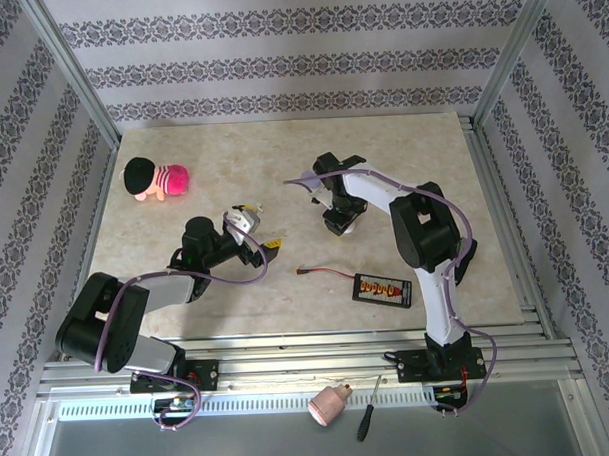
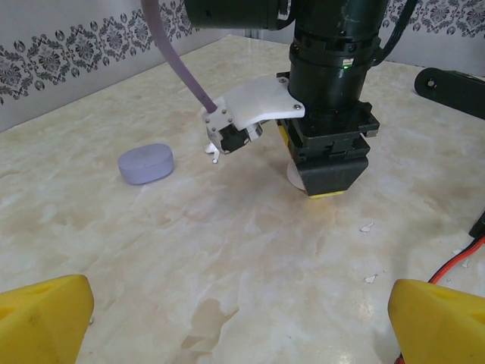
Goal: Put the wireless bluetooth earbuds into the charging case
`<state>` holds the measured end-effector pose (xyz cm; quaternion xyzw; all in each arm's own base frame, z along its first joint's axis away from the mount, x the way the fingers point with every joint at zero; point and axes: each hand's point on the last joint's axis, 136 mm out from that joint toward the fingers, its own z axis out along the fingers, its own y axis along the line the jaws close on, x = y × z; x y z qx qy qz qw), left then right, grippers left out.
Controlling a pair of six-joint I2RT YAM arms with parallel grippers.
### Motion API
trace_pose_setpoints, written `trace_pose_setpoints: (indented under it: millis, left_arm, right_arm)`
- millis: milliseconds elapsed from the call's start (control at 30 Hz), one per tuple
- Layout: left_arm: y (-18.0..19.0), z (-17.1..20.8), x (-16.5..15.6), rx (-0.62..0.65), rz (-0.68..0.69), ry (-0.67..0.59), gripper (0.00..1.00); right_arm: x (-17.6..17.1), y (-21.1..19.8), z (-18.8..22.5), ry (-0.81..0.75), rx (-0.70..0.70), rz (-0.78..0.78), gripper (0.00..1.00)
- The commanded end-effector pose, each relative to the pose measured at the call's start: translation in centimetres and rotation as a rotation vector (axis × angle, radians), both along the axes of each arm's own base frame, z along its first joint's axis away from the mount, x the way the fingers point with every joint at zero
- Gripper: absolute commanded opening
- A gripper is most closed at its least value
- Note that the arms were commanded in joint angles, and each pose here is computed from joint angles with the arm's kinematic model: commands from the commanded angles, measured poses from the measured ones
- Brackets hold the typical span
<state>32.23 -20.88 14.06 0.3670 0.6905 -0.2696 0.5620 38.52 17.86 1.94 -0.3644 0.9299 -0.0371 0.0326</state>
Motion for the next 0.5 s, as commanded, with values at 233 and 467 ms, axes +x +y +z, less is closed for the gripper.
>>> trace_pose_setpoints:
  millis: [233,467]
  left_arm:
    - [-2.3,3.2,2.1,-0.243,0.002,0.01,0.99]
    - [-5.0,3.8,3.1,-0.373,0.02,0.019,1.0]
  right_arm:
    - [1.9,0.8,7.9,-0.268,0.425,-0.418,0.42]
    - [2.0,-0.1,13.3,-0.317,0.787,-0.652,0.39]
